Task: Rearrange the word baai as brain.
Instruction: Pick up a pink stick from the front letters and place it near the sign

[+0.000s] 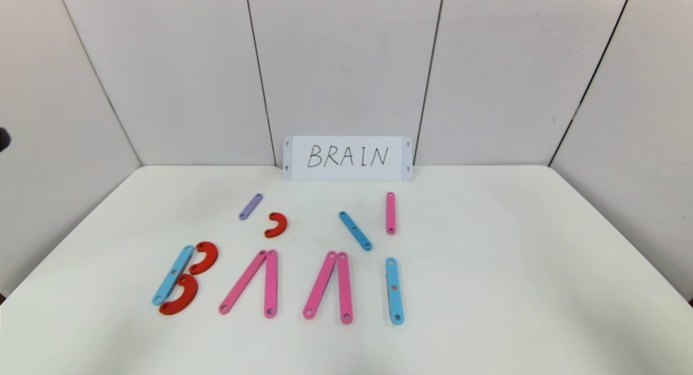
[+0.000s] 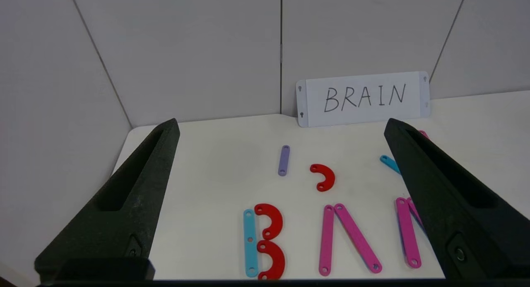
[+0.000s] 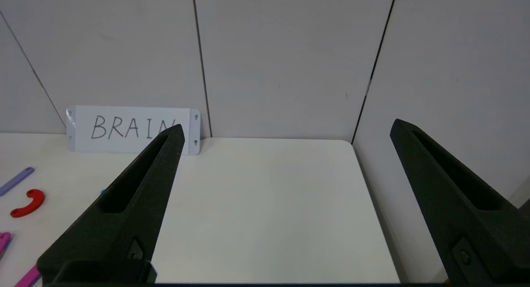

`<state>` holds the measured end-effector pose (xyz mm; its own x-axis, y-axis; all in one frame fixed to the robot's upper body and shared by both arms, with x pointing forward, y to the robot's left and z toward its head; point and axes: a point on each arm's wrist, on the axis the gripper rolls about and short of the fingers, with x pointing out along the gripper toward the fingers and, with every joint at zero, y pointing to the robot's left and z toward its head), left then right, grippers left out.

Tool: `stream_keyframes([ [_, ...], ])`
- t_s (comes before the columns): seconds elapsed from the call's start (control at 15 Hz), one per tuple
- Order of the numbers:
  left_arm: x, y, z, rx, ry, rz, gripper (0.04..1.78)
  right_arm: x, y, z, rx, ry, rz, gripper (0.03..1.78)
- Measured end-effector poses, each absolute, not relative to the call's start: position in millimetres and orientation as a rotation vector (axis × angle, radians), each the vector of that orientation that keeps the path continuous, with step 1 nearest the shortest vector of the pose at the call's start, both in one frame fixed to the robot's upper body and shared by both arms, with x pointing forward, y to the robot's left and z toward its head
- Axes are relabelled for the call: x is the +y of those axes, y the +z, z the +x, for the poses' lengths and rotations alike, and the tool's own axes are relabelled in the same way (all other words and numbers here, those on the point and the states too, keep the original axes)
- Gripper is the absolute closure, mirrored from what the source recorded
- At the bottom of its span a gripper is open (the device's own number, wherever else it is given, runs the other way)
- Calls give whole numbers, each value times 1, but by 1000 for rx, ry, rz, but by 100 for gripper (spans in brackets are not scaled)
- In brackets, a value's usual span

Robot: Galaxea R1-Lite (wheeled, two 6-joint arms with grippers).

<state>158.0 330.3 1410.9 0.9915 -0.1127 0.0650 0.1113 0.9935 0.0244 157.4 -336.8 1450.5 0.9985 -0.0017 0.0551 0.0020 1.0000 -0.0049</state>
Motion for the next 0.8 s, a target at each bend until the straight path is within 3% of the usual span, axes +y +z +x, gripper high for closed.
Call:
stream_keyframes([
  [0.47,329,1410,237,84,-109,8,8,-333,1468,261,77,26,9,7],
  [0.8,329,1389,274,204,-106,1,8,-326,1439,326,307,48,11,7],
])
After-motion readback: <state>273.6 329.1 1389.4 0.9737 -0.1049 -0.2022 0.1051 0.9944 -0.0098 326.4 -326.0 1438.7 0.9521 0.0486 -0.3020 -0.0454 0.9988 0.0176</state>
